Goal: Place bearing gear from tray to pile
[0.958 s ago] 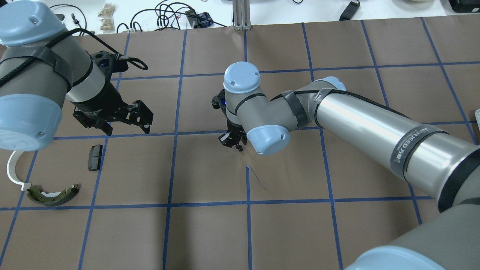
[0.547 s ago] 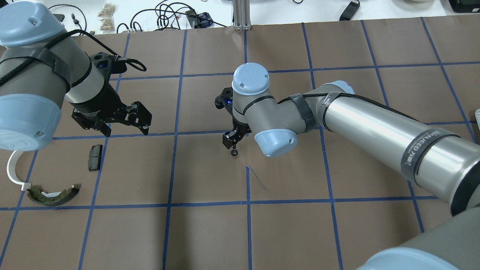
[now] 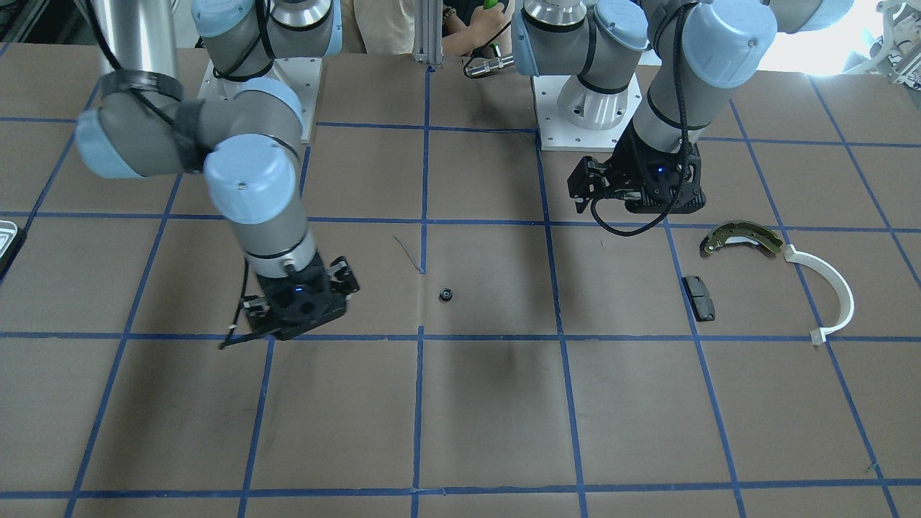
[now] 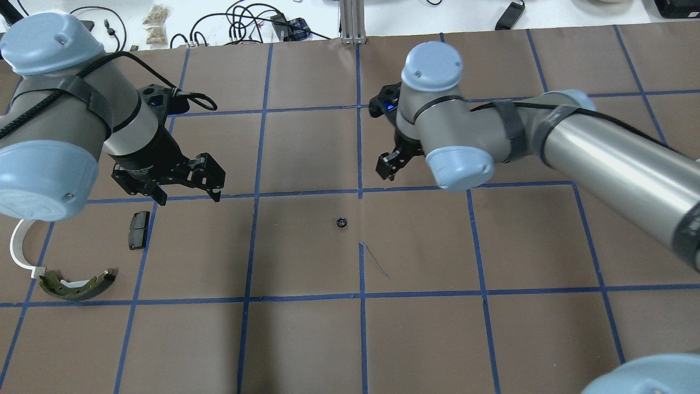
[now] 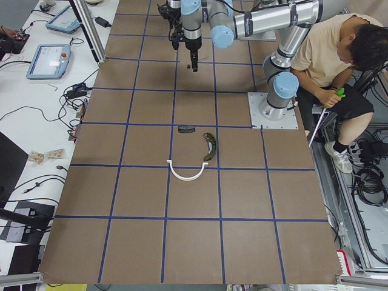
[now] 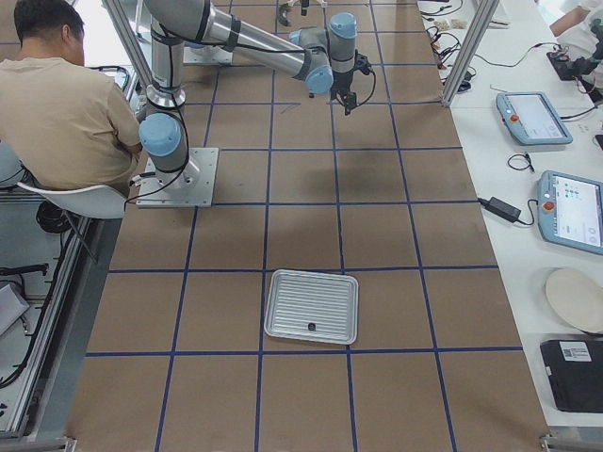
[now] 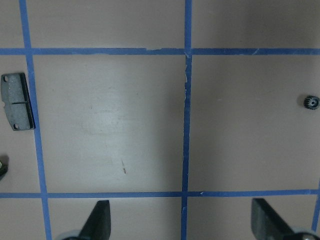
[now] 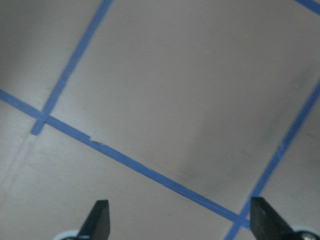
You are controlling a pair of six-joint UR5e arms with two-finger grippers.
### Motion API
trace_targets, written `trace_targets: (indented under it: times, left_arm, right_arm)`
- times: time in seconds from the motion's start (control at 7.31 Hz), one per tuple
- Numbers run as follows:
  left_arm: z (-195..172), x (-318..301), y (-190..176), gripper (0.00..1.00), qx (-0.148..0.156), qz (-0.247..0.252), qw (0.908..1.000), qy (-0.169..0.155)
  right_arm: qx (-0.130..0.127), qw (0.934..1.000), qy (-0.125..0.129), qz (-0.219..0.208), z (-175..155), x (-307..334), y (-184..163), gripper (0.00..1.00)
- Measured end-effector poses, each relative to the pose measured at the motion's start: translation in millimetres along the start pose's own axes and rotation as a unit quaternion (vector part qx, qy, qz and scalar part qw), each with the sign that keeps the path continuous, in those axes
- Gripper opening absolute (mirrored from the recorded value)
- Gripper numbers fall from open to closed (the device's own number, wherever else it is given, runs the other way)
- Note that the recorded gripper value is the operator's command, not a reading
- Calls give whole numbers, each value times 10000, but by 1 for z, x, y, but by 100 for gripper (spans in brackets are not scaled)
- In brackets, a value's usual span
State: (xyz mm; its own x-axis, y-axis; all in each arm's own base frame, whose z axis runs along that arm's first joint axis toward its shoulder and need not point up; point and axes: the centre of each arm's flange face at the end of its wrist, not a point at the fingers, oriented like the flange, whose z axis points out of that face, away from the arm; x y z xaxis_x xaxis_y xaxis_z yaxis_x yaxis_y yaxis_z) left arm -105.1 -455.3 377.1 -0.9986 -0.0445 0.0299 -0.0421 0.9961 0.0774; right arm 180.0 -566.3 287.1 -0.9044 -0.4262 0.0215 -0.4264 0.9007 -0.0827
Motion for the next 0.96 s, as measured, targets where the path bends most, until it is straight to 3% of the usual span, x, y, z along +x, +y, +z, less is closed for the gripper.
trace_targets:
  times: [0.14,0.27,0.55,0.68,0.96]
  left_arm:
    - [11,17,-2,100,10,72,10000,-2]
    - [24,42,-5,100,50,217,9998,-13]
    - [59,99,-12,100,141,451,9989,-11]
    - [81,124,-15,100,144,585,9982,-11]
    - [129,167,-23,100,187,868,9960,-10]
  right_arm:
    - [-153,9981,63,589,-11,68,20,100]
    - [-335,9929,283,1102,-18,134,45,100]
    - [-496,9823,810,1615,-43,246,86,100]
    - [-526,9803,892,1684,-51,293,106,100]
    - [-719,9785,714,1794,-34,378,165,100]
